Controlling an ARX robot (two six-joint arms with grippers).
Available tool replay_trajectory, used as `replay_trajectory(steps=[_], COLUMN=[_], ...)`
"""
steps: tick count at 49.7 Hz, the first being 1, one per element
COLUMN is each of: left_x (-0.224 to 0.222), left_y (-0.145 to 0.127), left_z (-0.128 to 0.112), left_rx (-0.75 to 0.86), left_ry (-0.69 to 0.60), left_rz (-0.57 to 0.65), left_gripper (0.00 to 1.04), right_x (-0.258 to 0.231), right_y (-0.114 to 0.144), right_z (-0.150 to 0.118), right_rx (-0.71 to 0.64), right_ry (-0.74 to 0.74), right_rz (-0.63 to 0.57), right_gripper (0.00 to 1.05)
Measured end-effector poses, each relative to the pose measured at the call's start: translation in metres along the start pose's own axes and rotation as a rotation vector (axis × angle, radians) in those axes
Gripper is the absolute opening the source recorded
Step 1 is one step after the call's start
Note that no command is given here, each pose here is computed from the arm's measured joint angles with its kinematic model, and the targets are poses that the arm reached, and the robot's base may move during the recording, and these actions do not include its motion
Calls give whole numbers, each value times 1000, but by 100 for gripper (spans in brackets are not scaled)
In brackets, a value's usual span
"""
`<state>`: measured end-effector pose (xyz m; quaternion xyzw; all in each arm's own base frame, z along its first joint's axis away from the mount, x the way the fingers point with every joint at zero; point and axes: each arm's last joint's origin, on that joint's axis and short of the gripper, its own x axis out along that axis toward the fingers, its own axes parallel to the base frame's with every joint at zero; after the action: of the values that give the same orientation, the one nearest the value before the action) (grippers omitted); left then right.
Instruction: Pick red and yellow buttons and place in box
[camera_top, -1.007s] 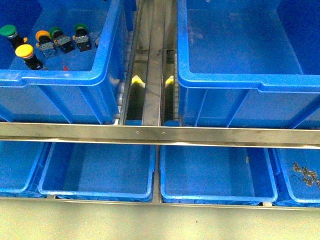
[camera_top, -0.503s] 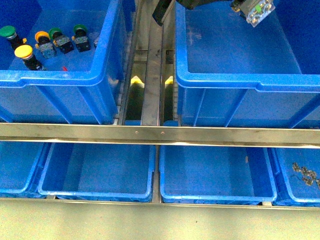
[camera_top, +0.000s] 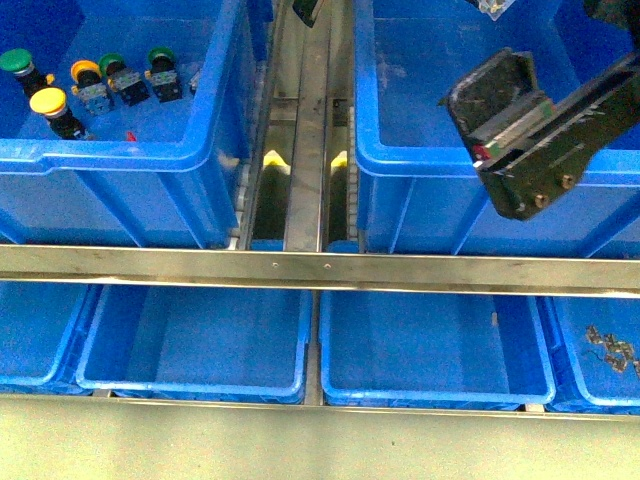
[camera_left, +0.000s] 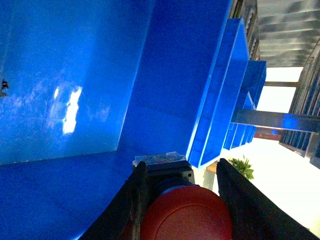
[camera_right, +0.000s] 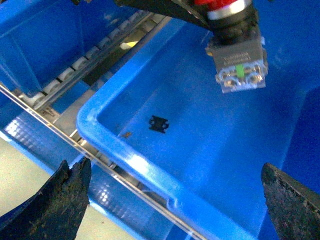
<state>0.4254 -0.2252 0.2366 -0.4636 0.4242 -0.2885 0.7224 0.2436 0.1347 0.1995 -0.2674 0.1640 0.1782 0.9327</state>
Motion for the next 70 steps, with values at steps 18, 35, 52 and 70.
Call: replay_trajectory(steps=[18,35,52,70], left_x=[1,9,9,10], left_y=[-7,-13,-13,-12], left_z=[-1,-14,-14,-14], left_rx=[-15,-16,-36,-50], left_ry=[7,38,23,18], left_rz=[-24,-27,-19,-11], left_gripper=[34,34,34,34], right_x=[39,63,72,73], right_y=[-23,-23,-33,-36], right_z=[20,19,19,16], right_rx=[-163,-162,-206,-232], right_ry=[-27,-44,-52,-45], right_rz=[-163,-216,-210,-225], right_gripper=[98,98,88,43])
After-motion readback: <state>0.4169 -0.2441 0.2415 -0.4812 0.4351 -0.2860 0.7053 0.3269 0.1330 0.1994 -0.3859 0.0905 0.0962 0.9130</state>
